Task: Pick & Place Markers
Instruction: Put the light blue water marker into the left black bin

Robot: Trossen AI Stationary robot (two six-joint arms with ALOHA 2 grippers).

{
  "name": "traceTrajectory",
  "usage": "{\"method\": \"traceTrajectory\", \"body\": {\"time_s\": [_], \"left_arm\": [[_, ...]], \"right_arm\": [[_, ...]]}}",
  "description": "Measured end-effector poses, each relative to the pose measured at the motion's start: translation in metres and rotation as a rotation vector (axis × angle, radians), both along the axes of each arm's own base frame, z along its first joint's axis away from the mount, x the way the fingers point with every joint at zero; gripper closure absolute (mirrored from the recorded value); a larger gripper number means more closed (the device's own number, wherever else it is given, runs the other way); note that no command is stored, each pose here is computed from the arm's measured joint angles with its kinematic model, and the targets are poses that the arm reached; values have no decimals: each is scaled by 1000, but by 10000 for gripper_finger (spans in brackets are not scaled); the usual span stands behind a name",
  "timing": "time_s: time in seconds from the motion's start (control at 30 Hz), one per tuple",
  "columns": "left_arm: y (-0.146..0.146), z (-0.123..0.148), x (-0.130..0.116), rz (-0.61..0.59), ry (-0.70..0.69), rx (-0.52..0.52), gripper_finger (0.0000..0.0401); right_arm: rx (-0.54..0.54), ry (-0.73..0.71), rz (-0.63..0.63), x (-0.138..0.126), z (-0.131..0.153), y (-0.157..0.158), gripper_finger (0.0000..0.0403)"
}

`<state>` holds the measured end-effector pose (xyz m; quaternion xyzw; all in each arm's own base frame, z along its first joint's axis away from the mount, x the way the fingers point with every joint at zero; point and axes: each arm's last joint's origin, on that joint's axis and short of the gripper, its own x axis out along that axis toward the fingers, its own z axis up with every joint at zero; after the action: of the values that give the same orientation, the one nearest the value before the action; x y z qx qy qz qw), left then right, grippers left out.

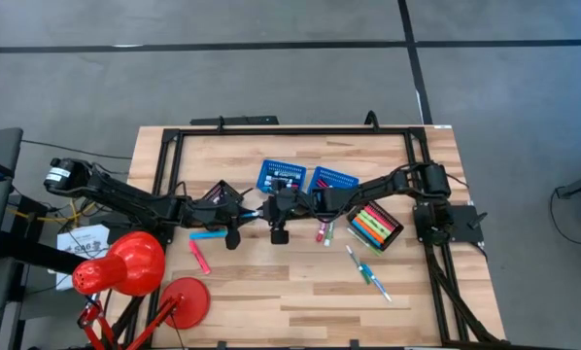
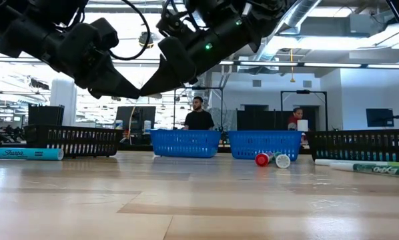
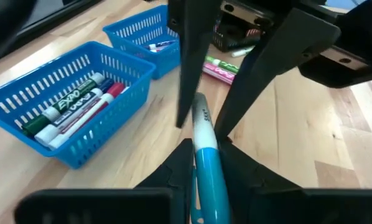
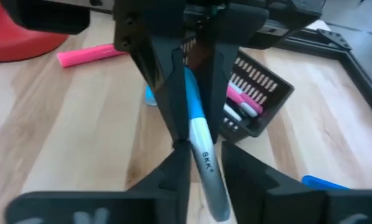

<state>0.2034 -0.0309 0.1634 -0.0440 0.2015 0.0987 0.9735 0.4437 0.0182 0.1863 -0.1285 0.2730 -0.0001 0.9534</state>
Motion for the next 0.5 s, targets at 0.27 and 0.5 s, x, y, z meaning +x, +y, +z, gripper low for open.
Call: {"method": "traceTrajectory", "body": {"time_s": [0.27,0.5], "left_arm": [[0,0,0,-2,-3,-2,342],[1,0,0,40,-6,13,349]], "right_arm": [[-129,136,-130,-8,-10,-4,216],[-65,331,-275,-25,-24,-6,166]]}}
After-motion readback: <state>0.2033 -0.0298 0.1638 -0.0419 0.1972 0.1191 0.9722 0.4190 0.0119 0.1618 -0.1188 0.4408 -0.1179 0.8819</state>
